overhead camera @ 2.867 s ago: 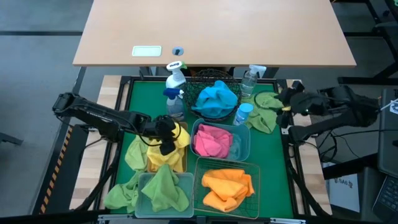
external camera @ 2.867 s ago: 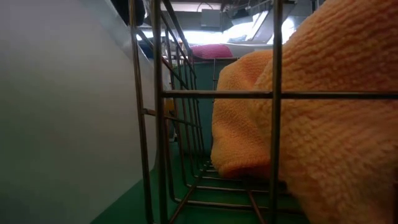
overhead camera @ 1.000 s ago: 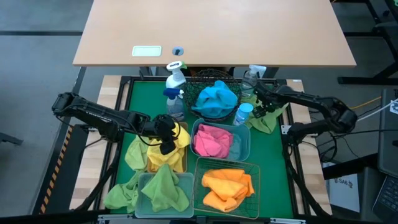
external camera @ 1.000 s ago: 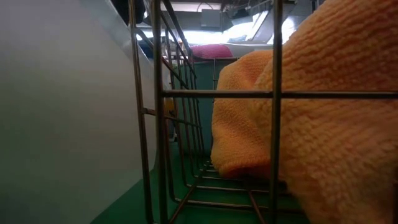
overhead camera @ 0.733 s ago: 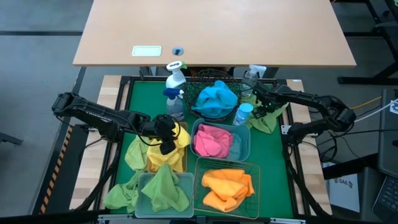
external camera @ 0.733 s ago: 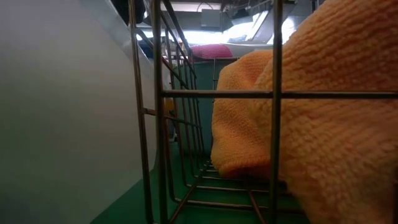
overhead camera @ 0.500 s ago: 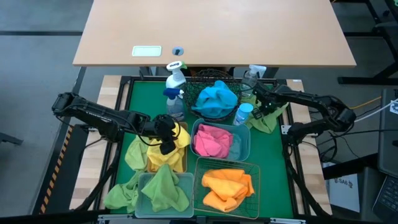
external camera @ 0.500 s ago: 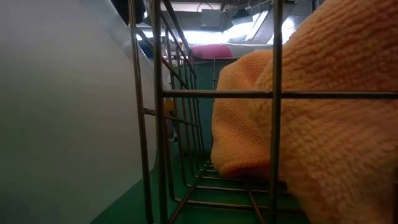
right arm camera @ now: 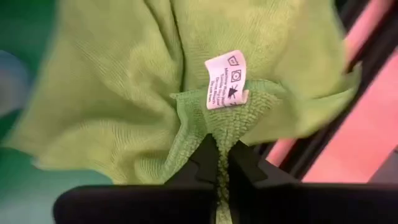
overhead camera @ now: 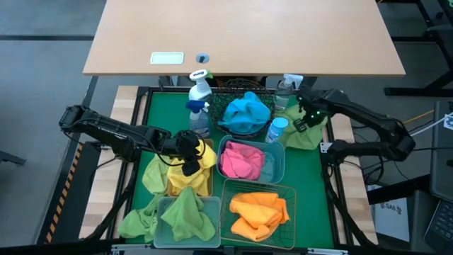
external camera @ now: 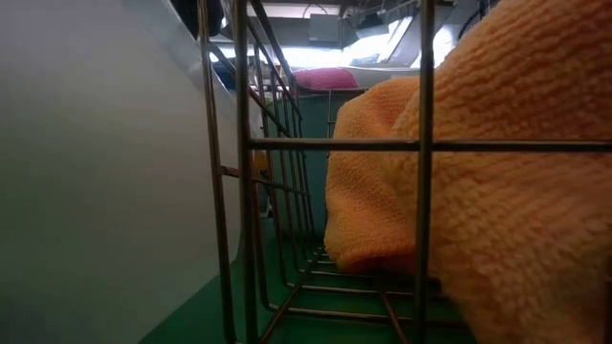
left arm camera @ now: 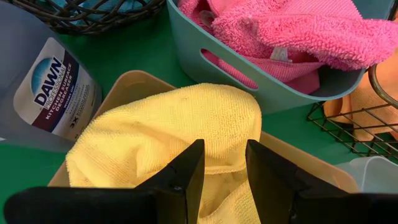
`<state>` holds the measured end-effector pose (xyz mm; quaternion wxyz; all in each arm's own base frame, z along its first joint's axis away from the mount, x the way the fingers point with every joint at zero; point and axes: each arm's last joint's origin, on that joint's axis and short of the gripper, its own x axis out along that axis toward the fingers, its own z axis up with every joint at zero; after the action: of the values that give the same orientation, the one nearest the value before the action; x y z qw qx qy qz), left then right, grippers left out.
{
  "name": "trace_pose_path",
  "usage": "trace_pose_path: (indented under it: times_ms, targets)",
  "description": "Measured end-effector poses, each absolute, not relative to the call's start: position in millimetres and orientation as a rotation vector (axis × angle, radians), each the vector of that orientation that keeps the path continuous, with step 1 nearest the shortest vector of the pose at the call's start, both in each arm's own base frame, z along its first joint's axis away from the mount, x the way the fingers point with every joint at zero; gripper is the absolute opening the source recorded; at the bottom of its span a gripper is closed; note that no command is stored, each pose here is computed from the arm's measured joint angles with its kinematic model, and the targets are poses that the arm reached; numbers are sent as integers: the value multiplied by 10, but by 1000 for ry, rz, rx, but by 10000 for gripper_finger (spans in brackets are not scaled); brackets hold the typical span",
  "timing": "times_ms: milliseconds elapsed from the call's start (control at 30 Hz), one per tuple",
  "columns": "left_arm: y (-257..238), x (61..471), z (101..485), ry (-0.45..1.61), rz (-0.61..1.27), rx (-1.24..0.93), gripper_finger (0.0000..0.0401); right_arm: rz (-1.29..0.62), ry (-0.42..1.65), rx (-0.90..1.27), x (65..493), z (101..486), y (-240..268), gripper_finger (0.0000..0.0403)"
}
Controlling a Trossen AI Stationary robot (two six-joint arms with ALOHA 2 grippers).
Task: Sort microfiber towel by color & place in baskets
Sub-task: Put the top green towel into the white bin
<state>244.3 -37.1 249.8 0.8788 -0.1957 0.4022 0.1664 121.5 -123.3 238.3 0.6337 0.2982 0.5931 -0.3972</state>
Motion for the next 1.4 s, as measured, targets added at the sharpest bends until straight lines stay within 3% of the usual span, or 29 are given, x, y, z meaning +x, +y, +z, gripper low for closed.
trace_pose_path:
  times_ms: [300,767,933,1100,1267,1400]
  targets:
    - [-380,2494,2540,774,327,-432,112,-928,1011,608,1020,3309,-1036,7]
    - [-413,2677,2762,507,193,-357,112,-770,477,479,656,4555,-619,4]
    - [-424,2736,2876,390,128,-222,113,-659,309,431,596,4841,-520,3]
    - [-432,2784,3017,246,88,-117,127,-393,142,401,652,5042,-476,3]
    - [-437,2810,3160,102,70,-47,156,-184,78,402,790,5137,-540,2]
    - [-432,2816,3249,15,71,19,186,-156,96,429,923,5122,-658,2]
